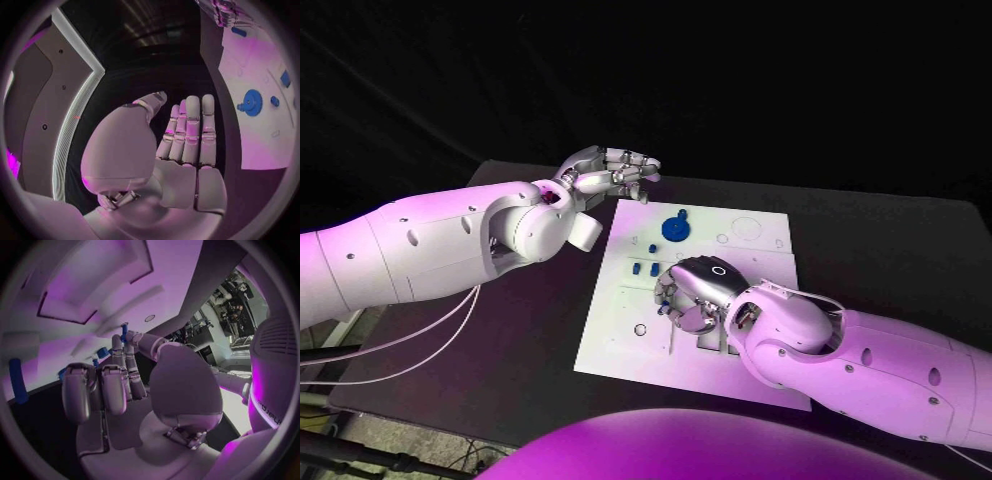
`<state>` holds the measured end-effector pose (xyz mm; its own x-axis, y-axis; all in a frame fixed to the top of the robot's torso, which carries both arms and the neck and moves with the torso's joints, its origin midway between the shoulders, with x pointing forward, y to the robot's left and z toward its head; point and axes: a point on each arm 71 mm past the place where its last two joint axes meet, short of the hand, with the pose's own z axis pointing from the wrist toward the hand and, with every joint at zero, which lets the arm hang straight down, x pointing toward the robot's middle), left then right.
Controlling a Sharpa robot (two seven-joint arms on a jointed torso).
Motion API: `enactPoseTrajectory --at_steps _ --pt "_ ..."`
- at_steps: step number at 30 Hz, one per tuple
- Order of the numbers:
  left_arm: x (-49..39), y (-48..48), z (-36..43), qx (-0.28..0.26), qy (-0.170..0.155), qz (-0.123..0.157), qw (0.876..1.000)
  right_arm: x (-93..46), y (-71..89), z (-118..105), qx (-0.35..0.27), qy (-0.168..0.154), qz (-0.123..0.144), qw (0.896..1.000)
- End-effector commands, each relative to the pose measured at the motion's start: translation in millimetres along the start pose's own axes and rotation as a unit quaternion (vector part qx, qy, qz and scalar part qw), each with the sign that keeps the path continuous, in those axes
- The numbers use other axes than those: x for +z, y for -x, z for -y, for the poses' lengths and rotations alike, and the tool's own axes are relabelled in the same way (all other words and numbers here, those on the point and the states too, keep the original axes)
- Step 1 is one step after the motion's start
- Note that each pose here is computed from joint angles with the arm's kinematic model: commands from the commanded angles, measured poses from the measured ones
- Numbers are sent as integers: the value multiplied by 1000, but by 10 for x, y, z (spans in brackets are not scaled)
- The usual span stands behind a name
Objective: Assemble the parts on the task board
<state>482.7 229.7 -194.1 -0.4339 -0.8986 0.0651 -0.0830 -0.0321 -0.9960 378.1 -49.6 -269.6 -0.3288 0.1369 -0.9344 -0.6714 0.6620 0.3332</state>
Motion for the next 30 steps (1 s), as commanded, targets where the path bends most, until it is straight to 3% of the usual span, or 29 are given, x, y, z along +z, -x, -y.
enactPoseTrajectory --at_steps 1,30 --pt "4 -26 10 0 -2 -12 1000 4 -28 -1 -13 5 -9 1000" --pt "0 4 5 2 0 -9 1000 13 -115 -28 -16 8 -30 999"
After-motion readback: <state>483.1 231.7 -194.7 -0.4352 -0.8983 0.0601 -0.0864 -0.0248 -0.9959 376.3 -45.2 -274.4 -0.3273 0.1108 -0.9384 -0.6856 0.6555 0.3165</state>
